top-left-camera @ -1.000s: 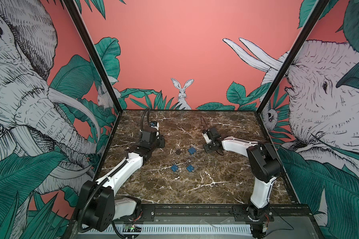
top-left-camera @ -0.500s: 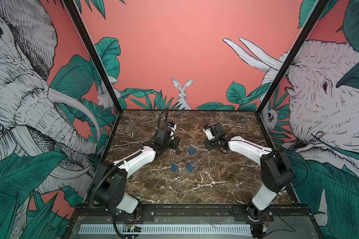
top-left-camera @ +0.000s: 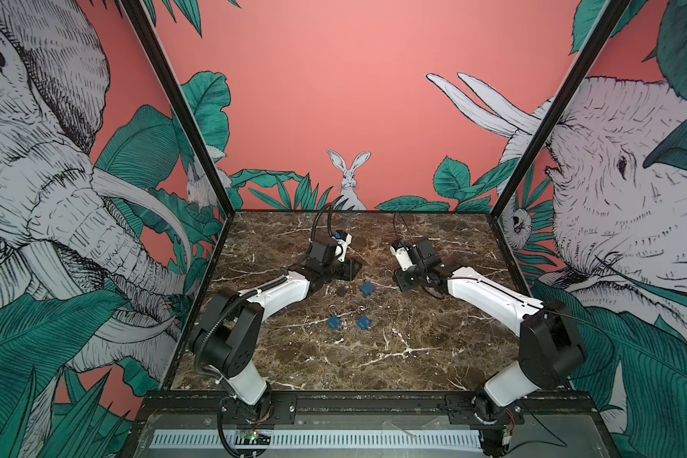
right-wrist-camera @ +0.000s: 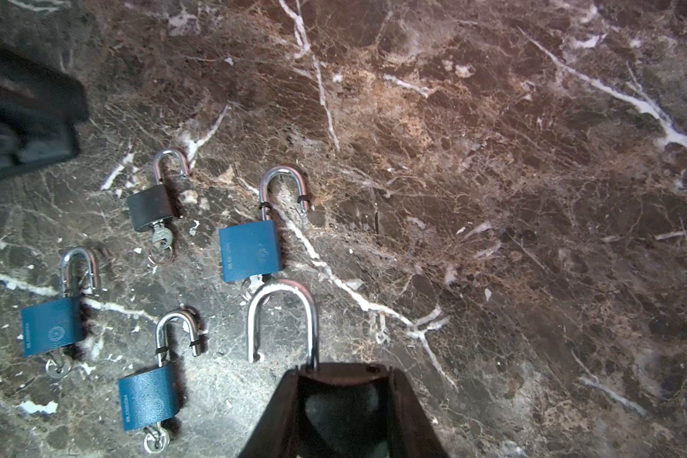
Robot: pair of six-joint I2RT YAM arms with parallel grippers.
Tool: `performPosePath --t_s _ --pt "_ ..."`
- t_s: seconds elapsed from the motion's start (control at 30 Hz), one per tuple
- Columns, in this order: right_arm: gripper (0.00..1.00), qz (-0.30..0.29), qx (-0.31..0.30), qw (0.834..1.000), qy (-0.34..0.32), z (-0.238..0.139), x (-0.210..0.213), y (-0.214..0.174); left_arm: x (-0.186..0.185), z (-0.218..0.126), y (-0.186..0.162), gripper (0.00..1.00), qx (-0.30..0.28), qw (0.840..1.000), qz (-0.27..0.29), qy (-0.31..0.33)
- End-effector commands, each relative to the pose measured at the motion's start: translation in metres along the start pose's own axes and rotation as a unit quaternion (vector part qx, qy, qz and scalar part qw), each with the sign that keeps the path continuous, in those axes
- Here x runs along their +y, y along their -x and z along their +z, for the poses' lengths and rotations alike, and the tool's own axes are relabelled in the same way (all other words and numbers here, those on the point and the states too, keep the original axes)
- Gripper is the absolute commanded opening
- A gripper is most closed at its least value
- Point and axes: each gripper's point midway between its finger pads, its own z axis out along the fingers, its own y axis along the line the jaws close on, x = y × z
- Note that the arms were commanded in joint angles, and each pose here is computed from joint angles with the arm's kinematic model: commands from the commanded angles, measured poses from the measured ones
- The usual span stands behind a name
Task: Lock with the key
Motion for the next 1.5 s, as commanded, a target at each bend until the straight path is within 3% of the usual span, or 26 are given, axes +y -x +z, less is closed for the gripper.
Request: performPosePath --t_s 0.0,0.2,0.5,1.1,1.23,1.4,1.47 --pt "0.22 0.004 -0.014 1.000 0.009 -0.008 0.007 0.007 -0.030 0.007 0.010 0.34 -0.006 0.997 -0.012 -0.072" --pt "0.22 0.006 -0.016 1.000 0.007 -0.007 0.007 0.008 -0.063 0.018 0.000 0.36 0.028 0.989 -0.007 -0.143" --pt "0.22 0.006 -0.021 1.000 0.009 -0.007 0.008 0.013 -0.081 0.025 -0.006 0.36 0.041 0.978 -0.029 -0.204" --pt "0.22 0.004 -0.022 1.000 0.015 -0.008 0.012 0.013 -0.090 0.042 -0.009 0.31 0.056 0.974 -0.031 -0.219" --pt "0.22 0.004 -0.022 1.000 0.015 -0.008 0.013 0.013 -0.090 0.043 -0.009 0.24 0.056 0.974 -0.031 -0.219" --pt "0.22 0.004 -0.023 1.000 0.019 -0.009 0.015 0.014 -0.089 0.045 -0.010 0.02 0.058 0.974 -0.033 -0.216" --pt "0.22 0.006 -0.026 0.999 0.022 -0.010 0.016 0.014 -0.089 0.045 -0.010 0.00 0.058 0.974 -0.033 -0.215"
